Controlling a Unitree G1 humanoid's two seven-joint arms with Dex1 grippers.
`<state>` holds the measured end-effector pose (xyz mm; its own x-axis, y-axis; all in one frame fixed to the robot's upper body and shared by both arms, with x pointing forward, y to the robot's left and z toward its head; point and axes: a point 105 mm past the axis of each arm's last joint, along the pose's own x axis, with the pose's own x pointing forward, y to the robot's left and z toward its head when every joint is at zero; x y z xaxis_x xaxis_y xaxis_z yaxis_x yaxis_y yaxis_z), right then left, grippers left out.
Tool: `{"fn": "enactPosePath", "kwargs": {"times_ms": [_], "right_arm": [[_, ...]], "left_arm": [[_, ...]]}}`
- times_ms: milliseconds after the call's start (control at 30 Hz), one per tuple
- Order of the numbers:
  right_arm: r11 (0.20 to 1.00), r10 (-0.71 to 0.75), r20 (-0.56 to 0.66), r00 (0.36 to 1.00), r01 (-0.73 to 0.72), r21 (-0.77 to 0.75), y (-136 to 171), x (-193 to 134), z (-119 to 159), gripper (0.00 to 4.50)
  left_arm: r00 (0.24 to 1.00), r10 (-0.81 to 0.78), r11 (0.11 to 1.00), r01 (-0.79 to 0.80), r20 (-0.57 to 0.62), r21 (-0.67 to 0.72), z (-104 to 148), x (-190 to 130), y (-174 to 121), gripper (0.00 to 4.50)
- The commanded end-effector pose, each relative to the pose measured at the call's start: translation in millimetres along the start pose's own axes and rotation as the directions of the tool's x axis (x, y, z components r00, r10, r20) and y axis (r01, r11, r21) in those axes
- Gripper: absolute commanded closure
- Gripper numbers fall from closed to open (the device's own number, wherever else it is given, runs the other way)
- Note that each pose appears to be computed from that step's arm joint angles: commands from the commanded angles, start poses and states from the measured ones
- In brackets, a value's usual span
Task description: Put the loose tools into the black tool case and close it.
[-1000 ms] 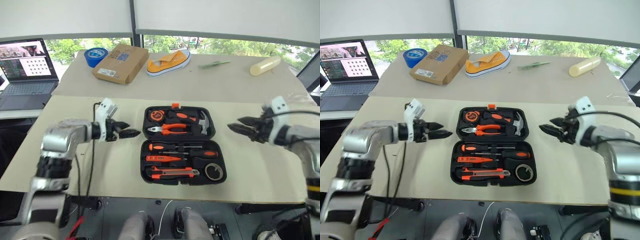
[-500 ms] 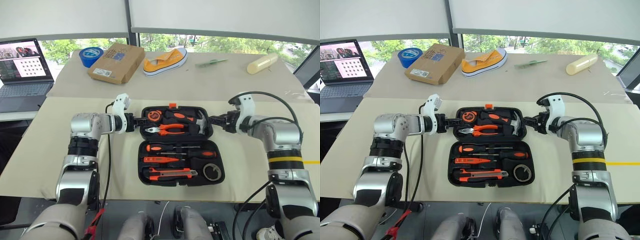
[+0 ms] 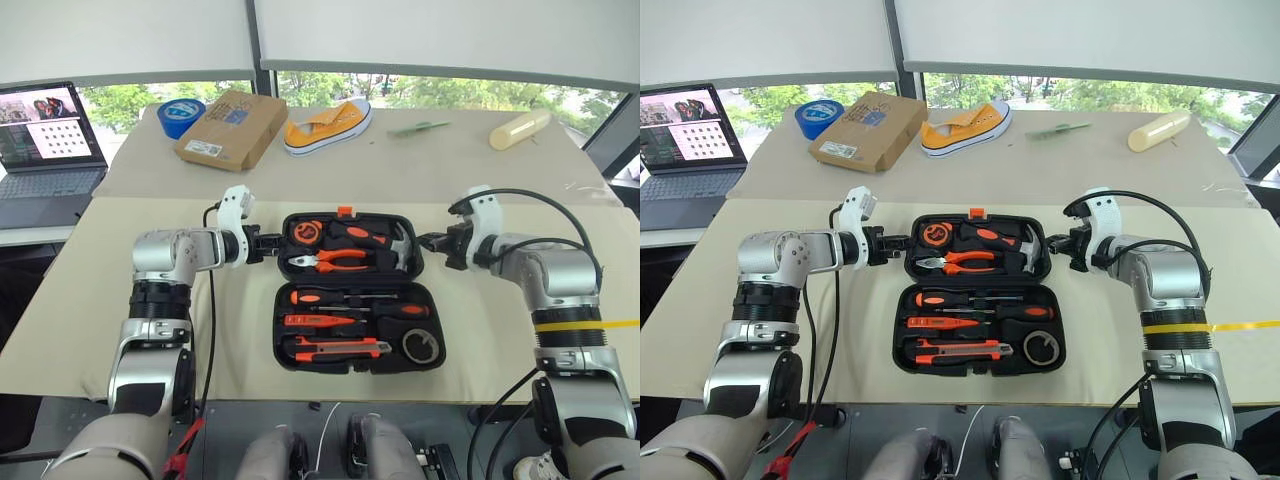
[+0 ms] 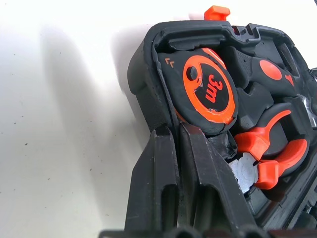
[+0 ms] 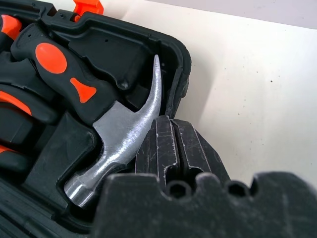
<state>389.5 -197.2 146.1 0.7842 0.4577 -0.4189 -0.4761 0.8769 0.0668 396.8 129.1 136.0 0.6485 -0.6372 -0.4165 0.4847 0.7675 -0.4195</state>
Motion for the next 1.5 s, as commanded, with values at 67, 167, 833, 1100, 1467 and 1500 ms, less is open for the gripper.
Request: {"fn": "enactPosePath", "kwargs": {"times_ms": [67,167,833,1100,1467,1500], "right_arm": [[0.999,0.016,0.022,1.000,-0.016,-0.028,4,-5,8,4.47],[0.999,0.004,0.035,0.999,-0.002,-0.033,2,-9,15,3.90],[1.000,0.016,-0.016,1.000,-0.016,0.014,11,-2,-4,4.49],[1.000,-0.004,0.075,0.997,0.003,0.023,14,3,26,4.49],[0.988,-0.127,0.380,0.916,0.149,-0.029,0,5,105,4.49],[0.987,-0.127,0.401,0.907,0.157,-0.043,0,4,107,4.49]], "left_arm": [[1.000,-0.021,1.000,0.022,-0.021,0.010,-6,0,-4,4.50],[0.999,-0.021,1.000,0.021,-0.028,0.016,-7,1,-5,4.50],[1.000,-0.015,0.999,0.016,-0.023,0.039,-5,1,-5,4.50],[0.997,-0.054,0.991,0.047,0.055,0.126,10,2,-17,4.50],[0.918,-0.158,0.906,-0.012,0.363,0.423,88,-4,-53,4.50],[0.913,-0.159,0.901,-0.021,0.375,0.434,89,-3,-53,4.50]]}}
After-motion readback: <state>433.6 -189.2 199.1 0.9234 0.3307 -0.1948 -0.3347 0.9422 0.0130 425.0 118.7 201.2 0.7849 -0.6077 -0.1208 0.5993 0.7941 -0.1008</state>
